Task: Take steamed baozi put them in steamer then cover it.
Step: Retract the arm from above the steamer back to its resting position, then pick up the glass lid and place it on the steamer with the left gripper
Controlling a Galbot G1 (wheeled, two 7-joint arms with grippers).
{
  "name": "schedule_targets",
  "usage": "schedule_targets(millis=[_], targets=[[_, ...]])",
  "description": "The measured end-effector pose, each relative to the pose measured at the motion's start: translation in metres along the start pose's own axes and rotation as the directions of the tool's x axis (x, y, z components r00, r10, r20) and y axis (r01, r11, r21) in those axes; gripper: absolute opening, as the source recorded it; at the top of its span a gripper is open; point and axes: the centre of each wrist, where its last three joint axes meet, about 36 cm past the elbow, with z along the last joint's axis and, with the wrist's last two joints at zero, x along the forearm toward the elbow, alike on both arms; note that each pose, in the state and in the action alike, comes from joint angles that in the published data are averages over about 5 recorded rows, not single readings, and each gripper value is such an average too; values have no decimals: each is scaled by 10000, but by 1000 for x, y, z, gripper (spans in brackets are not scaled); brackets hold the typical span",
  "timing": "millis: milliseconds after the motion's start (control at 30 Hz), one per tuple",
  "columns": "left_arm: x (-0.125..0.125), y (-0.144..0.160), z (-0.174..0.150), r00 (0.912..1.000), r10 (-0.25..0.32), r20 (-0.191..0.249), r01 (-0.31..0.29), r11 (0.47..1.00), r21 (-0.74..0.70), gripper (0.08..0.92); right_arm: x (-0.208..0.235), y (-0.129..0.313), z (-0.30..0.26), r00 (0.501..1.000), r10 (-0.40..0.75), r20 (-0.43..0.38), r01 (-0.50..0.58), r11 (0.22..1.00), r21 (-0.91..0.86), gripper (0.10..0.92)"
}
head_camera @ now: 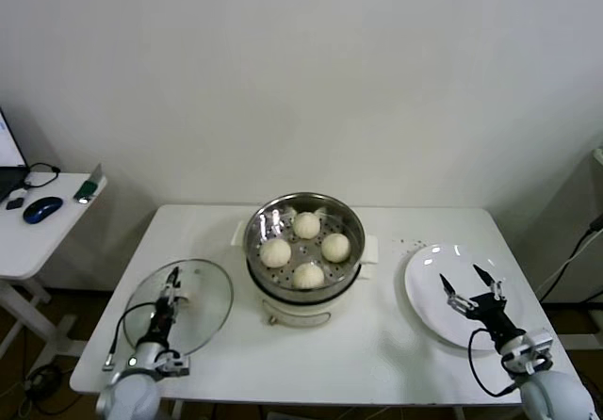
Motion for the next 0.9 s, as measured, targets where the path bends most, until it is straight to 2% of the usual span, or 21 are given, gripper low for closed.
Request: schedule_targets(millis=[367,467,667,900], targets=[[5,6,-3,10000,-49,-46,51,9996,290,230,-5,0,4,9999,-104,-109,107,9996,276,823],[7,11,0,9998,-152,-104,155,9994,319,165,-7,-1,4,9999,-114,-119,118,9992,369,823],[16,31,1,9982,-520,-293,530,9980,340,150,-10,-9,1,9999,-105,-128,113,9982,583,823],[36,73,1,9892,-1114,-948,1150,9928,338,150,-14,-15,-1,9999,-91,-116,100,9970,765,823]])
